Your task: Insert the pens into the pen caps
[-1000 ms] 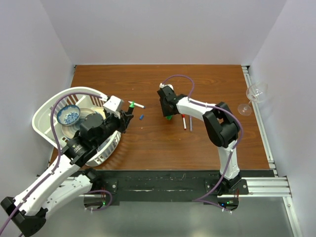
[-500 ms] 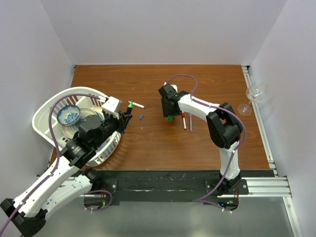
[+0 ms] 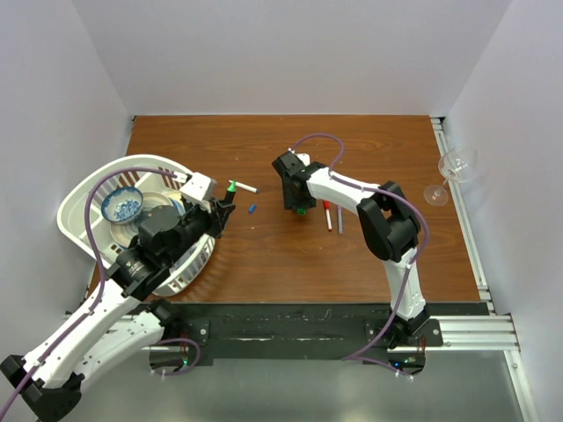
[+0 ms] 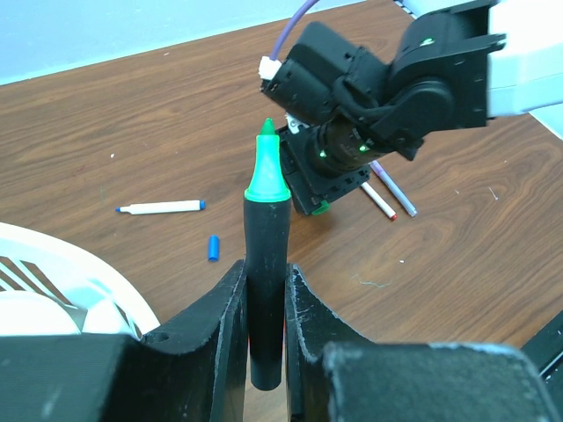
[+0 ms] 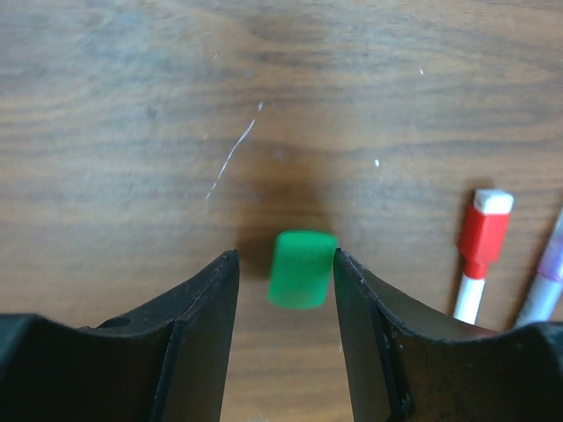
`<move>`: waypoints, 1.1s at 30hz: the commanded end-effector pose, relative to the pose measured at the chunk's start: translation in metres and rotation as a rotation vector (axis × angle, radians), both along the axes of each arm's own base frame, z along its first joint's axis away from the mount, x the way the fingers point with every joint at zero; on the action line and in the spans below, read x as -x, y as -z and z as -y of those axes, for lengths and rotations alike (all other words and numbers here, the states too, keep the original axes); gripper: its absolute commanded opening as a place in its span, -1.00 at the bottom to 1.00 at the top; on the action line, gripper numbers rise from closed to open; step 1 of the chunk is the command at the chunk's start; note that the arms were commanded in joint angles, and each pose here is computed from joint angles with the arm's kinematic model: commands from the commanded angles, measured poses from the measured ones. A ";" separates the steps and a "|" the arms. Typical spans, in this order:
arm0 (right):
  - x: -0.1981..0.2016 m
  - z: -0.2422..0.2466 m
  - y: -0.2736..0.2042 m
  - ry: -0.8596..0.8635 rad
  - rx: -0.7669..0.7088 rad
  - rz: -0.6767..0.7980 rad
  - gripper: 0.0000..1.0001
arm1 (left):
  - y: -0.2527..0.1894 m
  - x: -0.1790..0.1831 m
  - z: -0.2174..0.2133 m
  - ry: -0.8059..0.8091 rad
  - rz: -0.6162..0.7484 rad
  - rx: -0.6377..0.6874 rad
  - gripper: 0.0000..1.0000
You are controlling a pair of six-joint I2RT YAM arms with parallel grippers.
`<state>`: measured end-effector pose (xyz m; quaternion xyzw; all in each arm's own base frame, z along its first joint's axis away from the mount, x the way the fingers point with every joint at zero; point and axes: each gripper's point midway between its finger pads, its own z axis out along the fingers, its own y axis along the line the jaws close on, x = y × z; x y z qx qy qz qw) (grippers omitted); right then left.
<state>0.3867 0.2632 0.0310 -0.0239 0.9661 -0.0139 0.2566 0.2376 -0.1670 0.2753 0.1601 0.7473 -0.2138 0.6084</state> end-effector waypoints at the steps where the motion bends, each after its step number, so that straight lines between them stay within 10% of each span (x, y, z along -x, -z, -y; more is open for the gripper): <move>1: -0.010 0.005 -0.005 0.064 0.036 0.026 0.01 | -0.011 0.000 0.000 0.001 0.035 0.030 -1.00; 33: 0.009 0.013 -0.002 -0.065 0.053 -0.011 -0.66 | -0.013 0.006 0.019 0.092 0.006 0.068 -1.00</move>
